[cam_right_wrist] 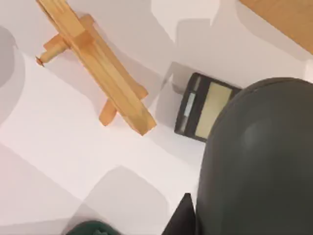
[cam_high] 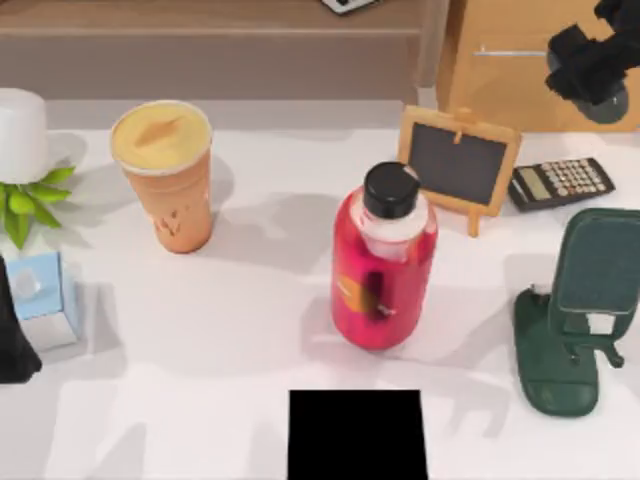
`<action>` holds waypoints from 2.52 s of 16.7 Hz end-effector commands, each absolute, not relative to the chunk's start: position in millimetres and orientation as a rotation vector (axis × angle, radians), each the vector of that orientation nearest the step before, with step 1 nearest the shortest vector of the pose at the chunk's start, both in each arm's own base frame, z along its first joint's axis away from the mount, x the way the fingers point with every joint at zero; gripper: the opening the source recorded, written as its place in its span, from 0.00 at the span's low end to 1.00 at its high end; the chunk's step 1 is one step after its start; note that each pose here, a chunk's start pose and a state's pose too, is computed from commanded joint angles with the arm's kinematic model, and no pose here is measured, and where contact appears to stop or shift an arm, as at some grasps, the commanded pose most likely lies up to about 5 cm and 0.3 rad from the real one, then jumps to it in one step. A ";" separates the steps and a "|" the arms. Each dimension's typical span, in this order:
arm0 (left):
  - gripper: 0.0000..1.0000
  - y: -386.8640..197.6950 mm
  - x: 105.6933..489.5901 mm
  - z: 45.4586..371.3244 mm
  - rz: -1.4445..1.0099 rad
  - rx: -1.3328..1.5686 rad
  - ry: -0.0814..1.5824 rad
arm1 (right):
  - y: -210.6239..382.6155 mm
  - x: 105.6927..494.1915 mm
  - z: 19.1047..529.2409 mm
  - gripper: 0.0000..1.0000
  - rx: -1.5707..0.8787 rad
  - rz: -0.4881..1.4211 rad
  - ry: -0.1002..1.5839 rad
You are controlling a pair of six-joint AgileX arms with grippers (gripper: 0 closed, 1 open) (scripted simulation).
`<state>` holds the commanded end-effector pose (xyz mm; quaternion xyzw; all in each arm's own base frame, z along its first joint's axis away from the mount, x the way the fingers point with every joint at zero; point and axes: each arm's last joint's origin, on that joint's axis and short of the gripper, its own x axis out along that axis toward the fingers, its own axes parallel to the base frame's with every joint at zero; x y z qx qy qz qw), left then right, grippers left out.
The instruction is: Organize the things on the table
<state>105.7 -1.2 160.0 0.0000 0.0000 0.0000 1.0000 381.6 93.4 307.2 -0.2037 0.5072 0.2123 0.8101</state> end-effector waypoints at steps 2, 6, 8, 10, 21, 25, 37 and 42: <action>1.00 -1.2 105.7 160.0 0.000 0.000 0.000 | 139.2 361.6 327.3 0.00 -0.659 0.659 0.916; 1.00 -1.2 105.7 160.0 0.000 0.000 0.000 | 219.5 308.7 349.2 0.00 -1.106 1.034 0.544; 1.00 -1.2 105.7 160.0 0.000 0.000 0.000 | 252.0 282.2 345.5 0.00 -1.319 1.199 0.368; 1.00 -1.2 105.7 160.0 0.000 0.000 0.000 | 279.1 258.7 330.8 0.00 -1.521 1.354 0.215; 1.00 -1.2 105.7 160.0 0.000 0.000 0.000 | 309.8 198.1 155.1 0.00 -2.191 2.182 0.006; 1.00 -1.2 105.7 160.0 0.000 0.000 0.000 | 306.7 196.0 144.9 0.00 -2.204 2.235 0.014; 1.00 -1.2 105.7 160.0 0.000 0.000 0.000 | 306.5 196.0 135.0 0.08 -2.204 2.235 0.014; 1.00 -1.2 105.7 160.0 0.000 0.000 0.000 | 306.5 196.0 135.0 0.45 -2.204 2.235 0.014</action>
